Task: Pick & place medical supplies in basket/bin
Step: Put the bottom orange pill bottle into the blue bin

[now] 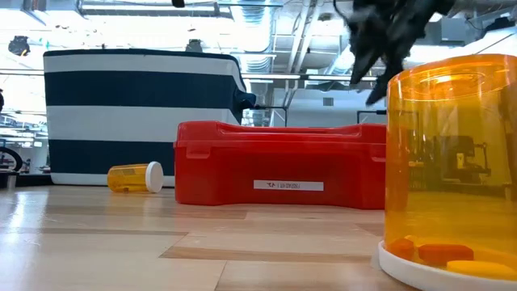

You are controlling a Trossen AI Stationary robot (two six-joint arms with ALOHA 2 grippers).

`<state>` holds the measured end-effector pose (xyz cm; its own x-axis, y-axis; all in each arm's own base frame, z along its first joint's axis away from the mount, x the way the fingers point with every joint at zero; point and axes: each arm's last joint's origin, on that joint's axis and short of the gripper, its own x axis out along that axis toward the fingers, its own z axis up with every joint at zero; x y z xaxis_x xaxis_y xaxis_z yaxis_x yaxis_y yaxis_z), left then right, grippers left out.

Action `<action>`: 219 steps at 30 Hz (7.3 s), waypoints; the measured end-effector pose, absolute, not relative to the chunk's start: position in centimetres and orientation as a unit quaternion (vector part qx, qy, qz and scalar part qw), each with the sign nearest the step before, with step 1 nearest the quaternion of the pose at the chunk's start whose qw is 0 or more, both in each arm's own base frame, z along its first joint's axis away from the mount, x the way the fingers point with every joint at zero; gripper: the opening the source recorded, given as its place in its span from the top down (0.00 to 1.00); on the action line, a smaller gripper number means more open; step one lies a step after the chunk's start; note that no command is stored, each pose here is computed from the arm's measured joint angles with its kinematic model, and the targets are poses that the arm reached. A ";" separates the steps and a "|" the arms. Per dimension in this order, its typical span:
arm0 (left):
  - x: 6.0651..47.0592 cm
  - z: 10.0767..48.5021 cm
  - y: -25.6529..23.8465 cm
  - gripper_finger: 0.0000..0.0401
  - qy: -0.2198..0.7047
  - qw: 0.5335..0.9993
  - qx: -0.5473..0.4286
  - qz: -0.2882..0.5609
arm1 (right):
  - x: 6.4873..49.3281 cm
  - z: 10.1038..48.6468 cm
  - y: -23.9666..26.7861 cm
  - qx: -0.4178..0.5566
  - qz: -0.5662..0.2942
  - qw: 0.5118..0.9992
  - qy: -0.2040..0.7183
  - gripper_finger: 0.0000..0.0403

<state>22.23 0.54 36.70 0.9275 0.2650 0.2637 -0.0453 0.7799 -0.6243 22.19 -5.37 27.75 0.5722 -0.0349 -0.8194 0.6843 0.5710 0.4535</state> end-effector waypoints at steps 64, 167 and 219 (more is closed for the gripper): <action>22.3 35.9 0.8 0.47 -0.131 0.948 -0.259 0.132 | 28.5 30.6 7.7 0.425 0.423 0.796 0.085 0.39; 22.5 35.0 -0.5 0.47 -0.052 0.967 -0.249 0.021 | 33.4 18.6 25.2 -0.243 0.275 0.826 0.428 0.39; 22.5 35.0 -0.5 0.47 -0.052 0.966 -0.252 0.020 | 35.6 21.8 22.3 -0.288 0.201 0.799 0.488 0.56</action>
<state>22.54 -0.47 35.00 0.9937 0.0657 0.0904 -0.0131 0.8717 -0.4899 35.55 22.35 21.78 0.4425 0.0405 -0.8958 -0.6023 0.7535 -0.2635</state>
